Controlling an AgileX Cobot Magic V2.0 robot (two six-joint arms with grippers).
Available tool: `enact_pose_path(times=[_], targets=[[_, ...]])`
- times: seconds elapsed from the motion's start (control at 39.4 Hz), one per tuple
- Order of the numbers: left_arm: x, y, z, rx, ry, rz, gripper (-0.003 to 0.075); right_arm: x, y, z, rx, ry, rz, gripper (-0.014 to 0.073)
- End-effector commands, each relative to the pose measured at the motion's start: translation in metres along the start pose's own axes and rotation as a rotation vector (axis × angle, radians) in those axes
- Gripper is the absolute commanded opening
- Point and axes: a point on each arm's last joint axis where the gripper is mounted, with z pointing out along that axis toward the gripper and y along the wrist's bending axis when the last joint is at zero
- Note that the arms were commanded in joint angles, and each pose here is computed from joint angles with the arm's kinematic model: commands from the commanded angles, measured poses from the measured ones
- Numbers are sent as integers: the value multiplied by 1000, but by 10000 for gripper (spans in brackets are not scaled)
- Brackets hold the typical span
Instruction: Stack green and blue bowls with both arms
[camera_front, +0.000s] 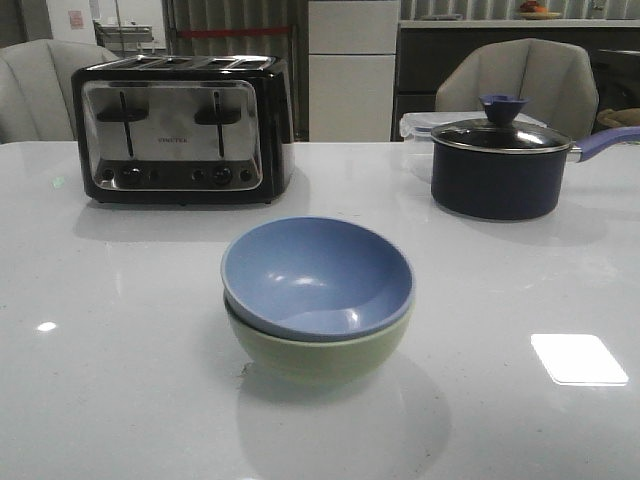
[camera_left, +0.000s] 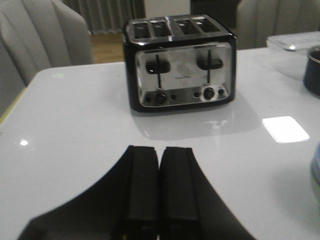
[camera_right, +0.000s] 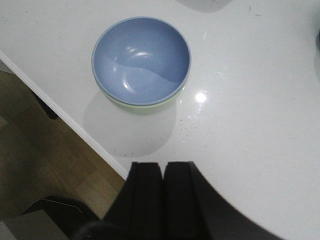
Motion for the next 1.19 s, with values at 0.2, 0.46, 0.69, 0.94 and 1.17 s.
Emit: enact_pose_path(times=[0.2, 0.46, 0.69, 0.94, 1.17], targets=[[39, 2, -13, -123, -245, -29, 93, -13, -1, -5, 18, -86, -12, 55], [70, 1, -2, -108, -269, -129, 93, -13, -1, -5, 18, -85, -12, 55], [64, 1, -3, -111, -324, -96, 93, -13, -1, -5, 18, -85, -12, 55], [62, 0, -4, -106, -345, 1, 93, -13, -1, -5, 18, -85, -12, 55], [62, 0, -4, -106, -347, 3, 93, -13, -1, -5, 18, -85, -12, 55]])
